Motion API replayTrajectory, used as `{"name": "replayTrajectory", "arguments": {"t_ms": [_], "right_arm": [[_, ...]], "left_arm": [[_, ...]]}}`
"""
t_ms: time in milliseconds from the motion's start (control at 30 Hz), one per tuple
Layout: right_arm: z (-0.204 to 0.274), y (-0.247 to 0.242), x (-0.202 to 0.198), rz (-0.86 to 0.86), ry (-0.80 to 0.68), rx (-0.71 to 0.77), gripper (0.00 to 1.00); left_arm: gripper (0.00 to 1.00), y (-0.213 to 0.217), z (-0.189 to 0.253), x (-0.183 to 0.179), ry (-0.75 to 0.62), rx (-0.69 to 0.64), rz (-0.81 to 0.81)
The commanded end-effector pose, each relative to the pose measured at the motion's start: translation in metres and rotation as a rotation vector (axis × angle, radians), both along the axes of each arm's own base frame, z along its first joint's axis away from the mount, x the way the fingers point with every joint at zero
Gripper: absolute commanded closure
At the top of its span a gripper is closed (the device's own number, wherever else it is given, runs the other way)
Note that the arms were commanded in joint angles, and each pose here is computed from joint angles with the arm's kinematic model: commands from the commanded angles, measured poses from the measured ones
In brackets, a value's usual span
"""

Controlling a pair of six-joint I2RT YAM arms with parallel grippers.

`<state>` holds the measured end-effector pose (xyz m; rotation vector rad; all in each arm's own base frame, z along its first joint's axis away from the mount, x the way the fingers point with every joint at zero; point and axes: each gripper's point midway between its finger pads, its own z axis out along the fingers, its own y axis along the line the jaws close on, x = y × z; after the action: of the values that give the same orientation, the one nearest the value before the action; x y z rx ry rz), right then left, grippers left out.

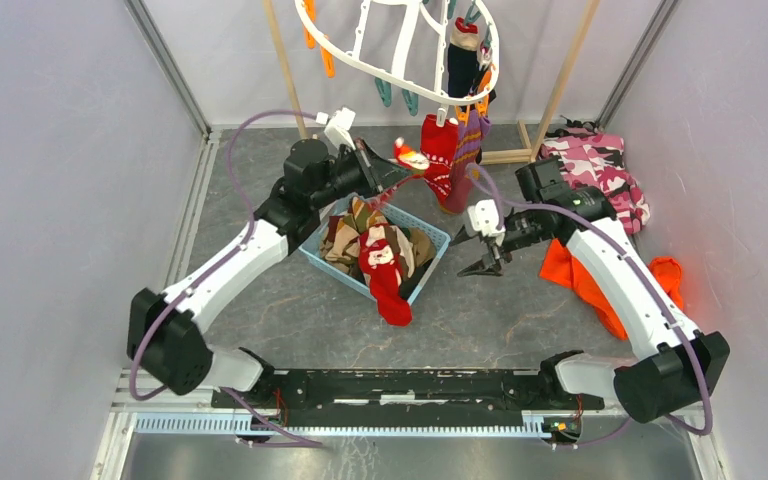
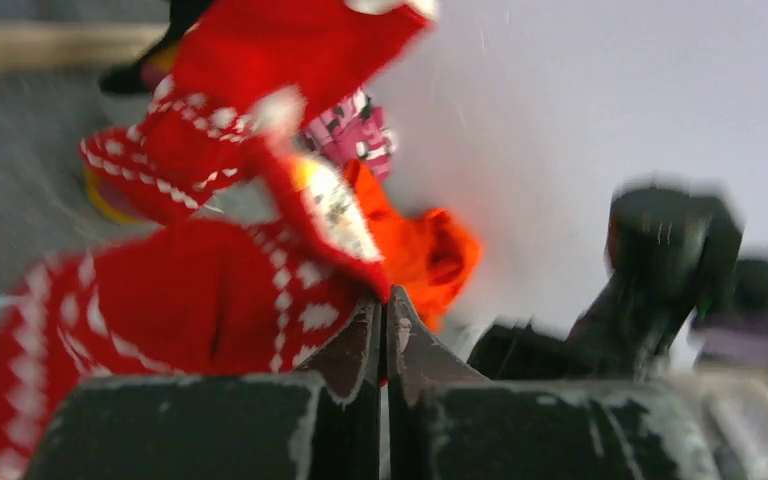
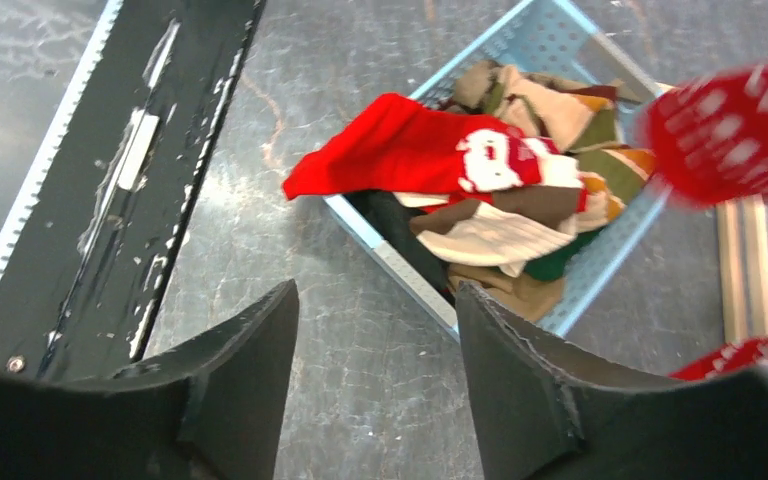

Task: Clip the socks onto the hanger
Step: Pick up the sock from the bin.

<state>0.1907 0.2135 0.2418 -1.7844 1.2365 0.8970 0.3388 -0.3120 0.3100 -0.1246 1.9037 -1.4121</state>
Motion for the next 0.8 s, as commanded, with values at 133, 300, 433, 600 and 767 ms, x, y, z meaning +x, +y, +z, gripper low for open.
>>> {"name": "replayTrajectory", "arguments": {"t_ms": [133, 300, 433, 600, 767], "right_arm": [[0.037, -0.016, 0.03, -0.164, 0.109, 0.238, 0.29], [0.033, -0.014, 0.037, -0.235, 0.213, 0.277, 0.28], [0.035, -0.01, 0.032, -0.234, 0.284, 0.315, 0.26], [0.031, -0.004, 0.019, -0.199, 0.382, 0.342, 0.24], [0.026, 0.006, 0.009, -0.169, 0.415, 0.33, 0.21]], "left_arm": [[0.98, -0.008, 0.013, -0.089, -1.007, 0.613, -0.381], [0.98, -0.012, 0.017, -0.134, -1.413, 0.649, -0.502], [0.98, -0.016, 0.028, -0.135, -1.46, 0.627, -0.477], [0.98, -0.026, 0.025, -0.14, -1.472, 0.607, -0.497], [0.98, -0.032, 0.023, -0.142, -1.474, 0.609, -0.491]]}}
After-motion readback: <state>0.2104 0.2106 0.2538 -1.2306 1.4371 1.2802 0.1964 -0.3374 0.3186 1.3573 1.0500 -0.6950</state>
